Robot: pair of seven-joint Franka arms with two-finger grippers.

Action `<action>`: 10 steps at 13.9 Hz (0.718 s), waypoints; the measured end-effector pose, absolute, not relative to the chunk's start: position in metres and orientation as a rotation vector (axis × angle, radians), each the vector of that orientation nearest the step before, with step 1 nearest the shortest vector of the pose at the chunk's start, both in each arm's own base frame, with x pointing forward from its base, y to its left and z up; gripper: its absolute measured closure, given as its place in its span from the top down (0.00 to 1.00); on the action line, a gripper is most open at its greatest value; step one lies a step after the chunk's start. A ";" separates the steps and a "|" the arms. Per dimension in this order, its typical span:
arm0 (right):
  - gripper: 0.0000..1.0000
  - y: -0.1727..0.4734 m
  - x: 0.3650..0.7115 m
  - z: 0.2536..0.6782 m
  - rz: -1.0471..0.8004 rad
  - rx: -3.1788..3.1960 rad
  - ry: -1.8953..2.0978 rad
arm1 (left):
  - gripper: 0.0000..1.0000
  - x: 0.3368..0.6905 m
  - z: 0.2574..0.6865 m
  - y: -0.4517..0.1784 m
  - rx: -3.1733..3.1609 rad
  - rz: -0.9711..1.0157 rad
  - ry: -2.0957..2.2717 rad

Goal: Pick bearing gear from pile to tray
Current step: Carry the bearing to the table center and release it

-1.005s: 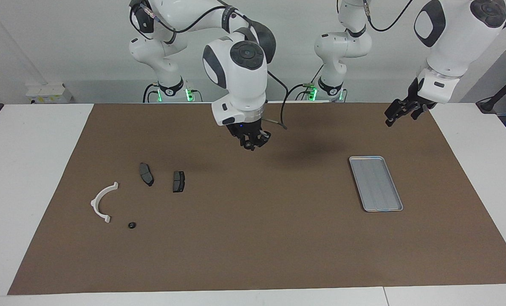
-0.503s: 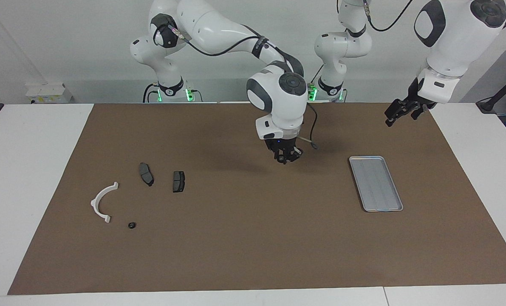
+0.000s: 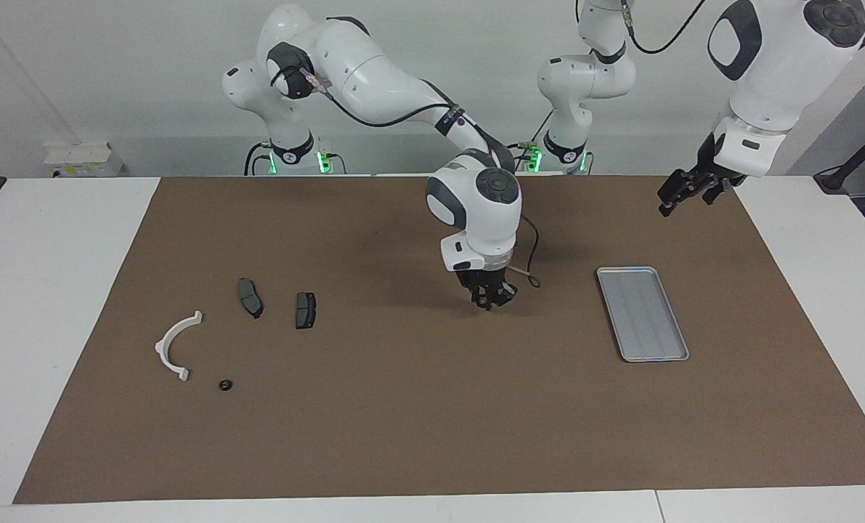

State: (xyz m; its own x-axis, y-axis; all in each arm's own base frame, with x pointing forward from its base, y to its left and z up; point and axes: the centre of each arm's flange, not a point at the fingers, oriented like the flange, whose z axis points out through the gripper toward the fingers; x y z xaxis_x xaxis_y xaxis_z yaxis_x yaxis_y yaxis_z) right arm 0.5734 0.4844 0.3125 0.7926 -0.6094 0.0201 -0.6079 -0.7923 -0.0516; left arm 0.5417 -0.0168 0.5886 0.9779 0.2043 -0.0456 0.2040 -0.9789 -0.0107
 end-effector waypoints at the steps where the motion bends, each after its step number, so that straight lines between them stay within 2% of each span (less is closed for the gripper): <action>1: 0.35 0.484 0.573 0.305 -0.056 -2.938 0.996 | 1.00 0.542 0.589 -0.017 -3.118 0.073 -0.322; 9: 0.35 0.484 0.573 0.294 -0.058 -2.942 0.994 | 1.00 0.542 0.589 -0.017 -3.118 0.073 -0.322; 10: 0.40 0.483 0.572 0.294 -0.056 -2.944 0.995 | 1.00 0.542 0.589 -0.017 -3.118 0.073 -0.322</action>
